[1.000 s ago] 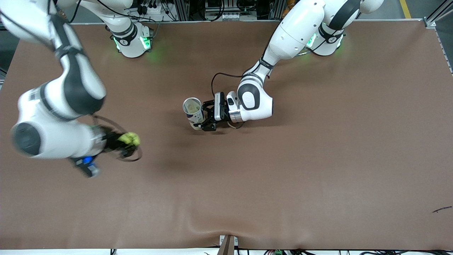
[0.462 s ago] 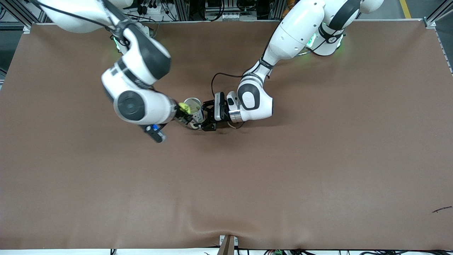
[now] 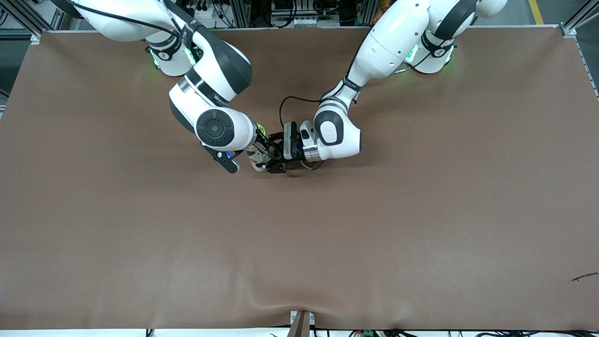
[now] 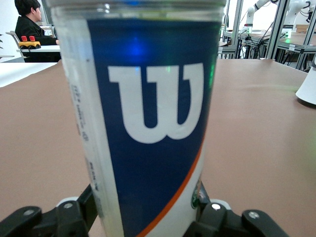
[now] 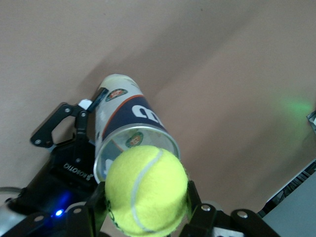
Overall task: Insert tennis ball vertically with right arm
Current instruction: 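Open the right gripper to drop the ball into the can, then withdraw the right gripper while the left gripper releases the can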
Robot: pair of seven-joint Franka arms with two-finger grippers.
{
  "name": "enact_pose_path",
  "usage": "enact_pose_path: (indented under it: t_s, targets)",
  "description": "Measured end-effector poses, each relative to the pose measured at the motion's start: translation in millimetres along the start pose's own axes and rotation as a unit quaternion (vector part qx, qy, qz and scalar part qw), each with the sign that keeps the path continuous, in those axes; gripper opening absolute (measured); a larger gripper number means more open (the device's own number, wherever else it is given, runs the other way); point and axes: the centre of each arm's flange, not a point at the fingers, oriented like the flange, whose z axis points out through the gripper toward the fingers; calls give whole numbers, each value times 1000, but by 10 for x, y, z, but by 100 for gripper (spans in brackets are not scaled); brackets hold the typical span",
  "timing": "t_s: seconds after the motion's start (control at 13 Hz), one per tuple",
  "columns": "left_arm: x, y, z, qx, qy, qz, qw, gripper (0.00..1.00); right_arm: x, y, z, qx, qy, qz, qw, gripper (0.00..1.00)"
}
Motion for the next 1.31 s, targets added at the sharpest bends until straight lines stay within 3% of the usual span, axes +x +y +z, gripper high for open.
enact_pose_path:
  t_s: [0.08,0.31,0.69,0.85,1.0,1.31]
  targets:
    - [0,0,0,0,0,0,1000,76,18,3,21,-2,0,3,1000,71]
    - [0,3,2,0,0,0,1000,78,44,3,20,0,0,15,1000,99]
    - [-21,12,2,-1,-2,-1,1000,83,79,26,-154,16,2,22,1000,100]
    - [-94,13,-16,0,-8,-4,1000,89,171,88,-283,24,4,26,999,100]
    - [-161,15,-35,1,-12,-7,1000,100,441,228,-489,39,7,2,999,100]
    - [-251,30,-86,1,-19,-14,1000,100,1310,672,-874,71,11,-67,995,100]
